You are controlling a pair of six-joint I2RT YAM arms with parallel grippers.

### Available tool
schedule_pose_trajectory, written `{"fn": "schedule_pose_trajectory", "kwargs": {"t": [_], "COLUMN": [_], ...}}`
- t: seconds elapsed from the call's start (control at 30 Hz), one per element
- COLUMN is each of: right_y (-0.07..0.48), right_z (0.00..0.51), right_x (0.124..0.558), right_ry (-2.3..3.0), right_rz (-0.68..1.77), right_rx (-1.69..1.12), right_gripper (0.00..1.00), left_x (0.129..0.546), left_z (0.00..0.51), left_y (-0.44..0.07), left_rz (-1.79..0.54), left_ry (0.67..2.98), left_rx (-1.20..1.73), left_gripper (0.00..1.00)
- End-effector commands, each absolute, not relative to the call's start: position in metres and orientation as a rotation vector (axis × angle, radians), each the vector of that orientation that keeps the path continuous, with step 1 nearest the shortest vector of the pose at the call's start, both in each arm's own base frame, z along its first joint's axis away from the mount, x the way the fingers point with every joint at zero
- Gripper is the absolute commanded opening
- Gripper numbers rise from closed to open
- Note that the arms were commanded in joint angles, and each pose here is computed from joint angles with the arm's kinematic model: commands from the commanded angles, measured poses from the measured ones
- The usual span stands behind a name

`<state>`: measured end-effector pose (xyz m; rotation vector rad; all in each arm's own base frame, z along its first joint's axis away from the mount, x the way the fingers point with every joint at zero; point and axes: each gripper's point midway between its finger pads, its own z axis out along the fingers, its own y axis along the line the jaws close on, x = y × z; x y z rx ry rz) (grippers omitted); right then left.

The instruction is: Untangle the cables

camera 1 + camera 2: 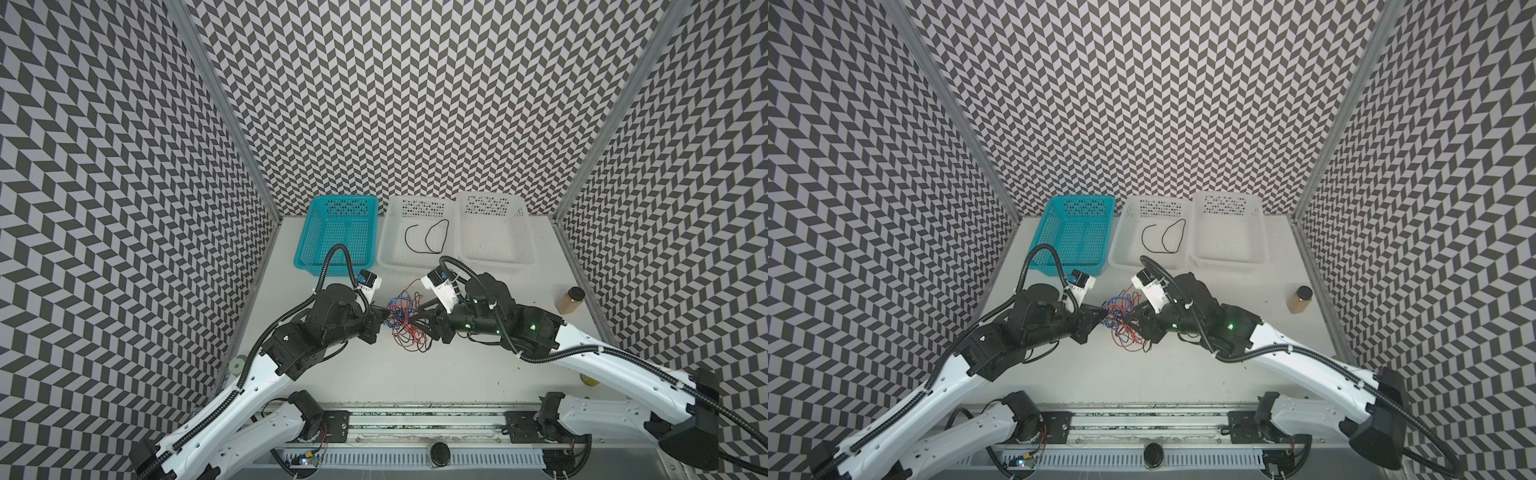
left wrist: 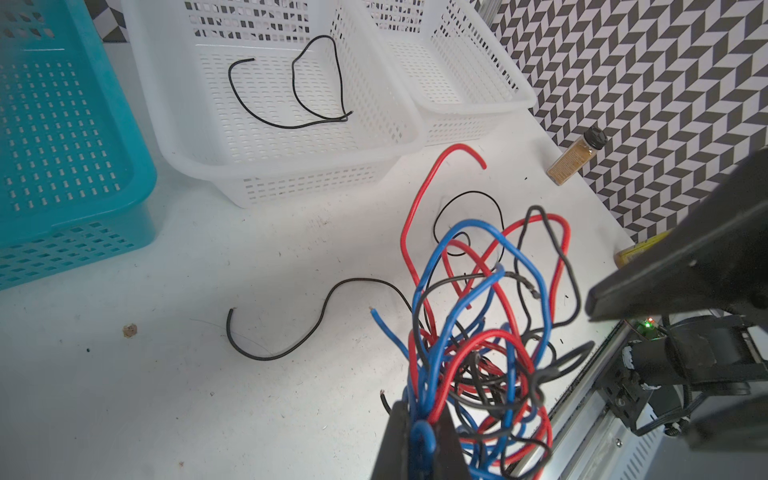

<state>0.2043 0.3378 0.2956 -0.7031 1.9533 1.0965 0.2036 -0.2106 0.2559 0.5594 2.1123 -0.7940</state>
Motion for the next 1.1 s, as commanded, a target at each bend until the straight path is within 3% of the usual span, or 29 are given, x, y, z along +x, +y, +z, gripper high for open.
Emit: {"fn": "schedule_pose_trajectory", "kwargs": {"t": [0.0, 0.17, 0.3, 0.6, 0.97, 1.07], "right_y": [0.352, 0.360, 0.356, 0.328, 0.272, 0.263], "right_z": [0.293, 0.265, 0.251, 0.239, 0.237, 0.241], "right_x": [0.205, 0.207, 0.212, 0.213, 0.214, 0.212], "right_ry": [1.910, 1.950, 1.975, 1.994, 1.982, 1.957], "right_rz": [1.179, 1.161, 1.110, 1.006, 0.857, 0.854], "right_rx": [-0.676, -0.664, -0.635, -0.569, -0.399, -0.375], "right_gripper": [0.44, 0.45, 0.37, 0.01, 0.00, 0.00], "left_x": [0.208, 0.205, 0.198, 0.185, 0.190, 0.187], "left_z": [0.280, 0.290, 0.305, 0.322, 0.316, 0.317], "left_y": [-0.212, -0.212, -0.209, -0.192, -0.168, -0.161], "left_rz": [-0.840, -0.896, -0.960, -1.051, -0.995, -0.999], "left_ry": [2.050, 2.031, 1.964, 1.835, 1.816, 1.793], "left_rx": [0.500, 0.442, 0.407, 0.284, 0.124, 0.093], "left_gripper": [0.00, 0.00, 0.00, 0.00, 0.00, 0.14]}}
